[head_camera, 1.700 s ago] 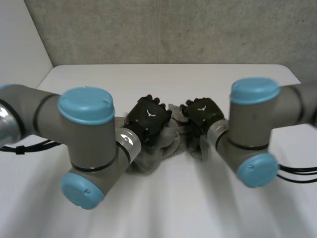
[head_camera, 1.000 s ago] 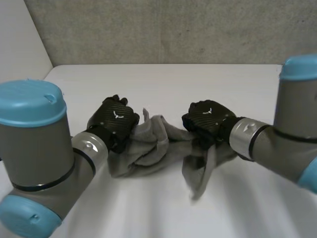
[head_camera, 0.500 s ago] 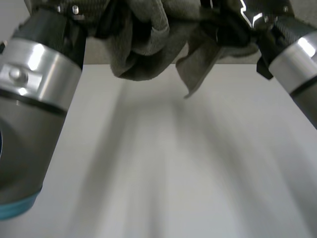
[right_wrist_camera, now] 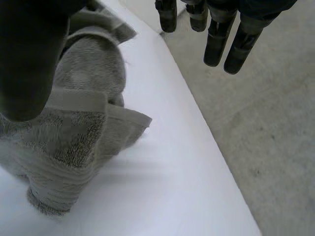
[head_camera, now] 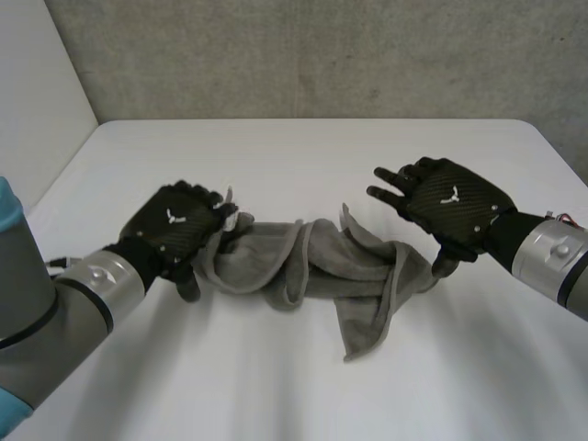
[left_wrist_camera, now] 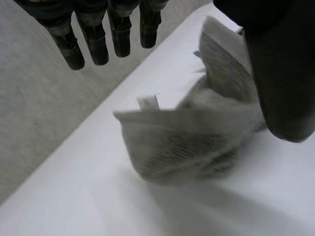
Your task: Fold the towel.
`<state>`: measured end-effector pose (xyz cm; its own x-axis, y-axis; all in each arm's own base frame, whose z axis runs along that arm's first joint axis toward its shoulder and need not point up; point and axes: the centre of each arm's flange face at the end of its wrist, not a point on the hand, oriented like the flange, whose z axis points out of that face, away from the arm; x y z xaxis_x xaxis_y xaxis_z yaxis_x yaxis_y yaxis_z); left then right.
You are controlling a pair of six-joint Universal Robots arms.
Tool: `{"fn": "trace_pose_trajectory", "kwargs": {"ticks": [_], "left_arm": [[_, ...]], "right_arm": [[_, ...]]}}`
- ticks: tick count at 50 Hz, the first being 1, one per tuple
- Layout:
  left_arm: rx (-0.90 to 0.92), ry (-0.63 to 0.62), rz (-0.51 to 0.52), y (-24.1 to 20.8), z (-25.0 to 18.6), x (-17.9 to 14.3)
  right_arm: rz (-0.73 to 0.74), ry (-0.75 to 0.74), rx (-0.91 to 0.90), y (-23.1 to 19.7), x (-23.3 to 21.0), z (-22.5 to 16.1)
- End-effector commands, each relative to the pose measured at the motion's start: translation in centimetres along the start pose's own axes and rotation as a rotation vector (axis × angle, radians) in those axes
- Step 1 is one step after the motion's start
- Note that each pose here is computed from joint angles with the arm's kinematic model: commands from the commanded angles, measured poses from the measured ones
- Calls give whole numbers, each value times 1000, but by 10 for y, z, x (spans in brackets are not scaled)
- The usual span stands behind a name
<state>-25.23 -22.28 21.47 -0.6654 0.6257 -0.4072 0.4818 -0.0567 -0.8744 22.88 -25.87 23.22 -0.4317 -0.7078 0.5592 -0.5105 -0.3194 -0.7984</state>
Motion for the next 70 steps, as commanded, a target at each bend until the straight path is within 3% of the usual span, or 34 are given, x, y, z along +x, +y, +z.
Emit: {"fn": "trace_pose_trajectory", "kwargs": {"ticks": [1, 5, 10, 15, 21, 27, 39, 49, 61, 65, 70], "left_arm": [[102, -32, 4, -31, -6, -5], [140, -7, -21, -43, -8, 6], [163, -56, -148, -62, -5, 15], [130, -81, -230, -68, 3, 31], [93, -76, -236, -68, 10, 52], [64, -76, -231, -64, 23, 79], [0, -46, -273, -34, 51, 111], [-29, -48, -394, -9, 67, 121], [36, -123, -406, 1, 87, 123], [52, -155, -389, 2, 92, 121], [78, -215, -245, -3, 95, 111]], "right_arm": [[326, 81, 15, -16, 18, 0], [446, 106, 20, -22, 23, 3], [635, 112, -33, -27, 14, 32], [703, 107, -135, -16, 1, 52], [715, 104, -206, -3, -18, 68], [658, 167, -277, 7, -42, 77], [313, 211, -256, -1, -66, 82], [204, 262, -276, 5, -66, 81], [129, 284, -271, 12, -63, 82], [142, 273, -279, 14, -65, 80], [147, 268, -244, 4, -61, 75]]}}
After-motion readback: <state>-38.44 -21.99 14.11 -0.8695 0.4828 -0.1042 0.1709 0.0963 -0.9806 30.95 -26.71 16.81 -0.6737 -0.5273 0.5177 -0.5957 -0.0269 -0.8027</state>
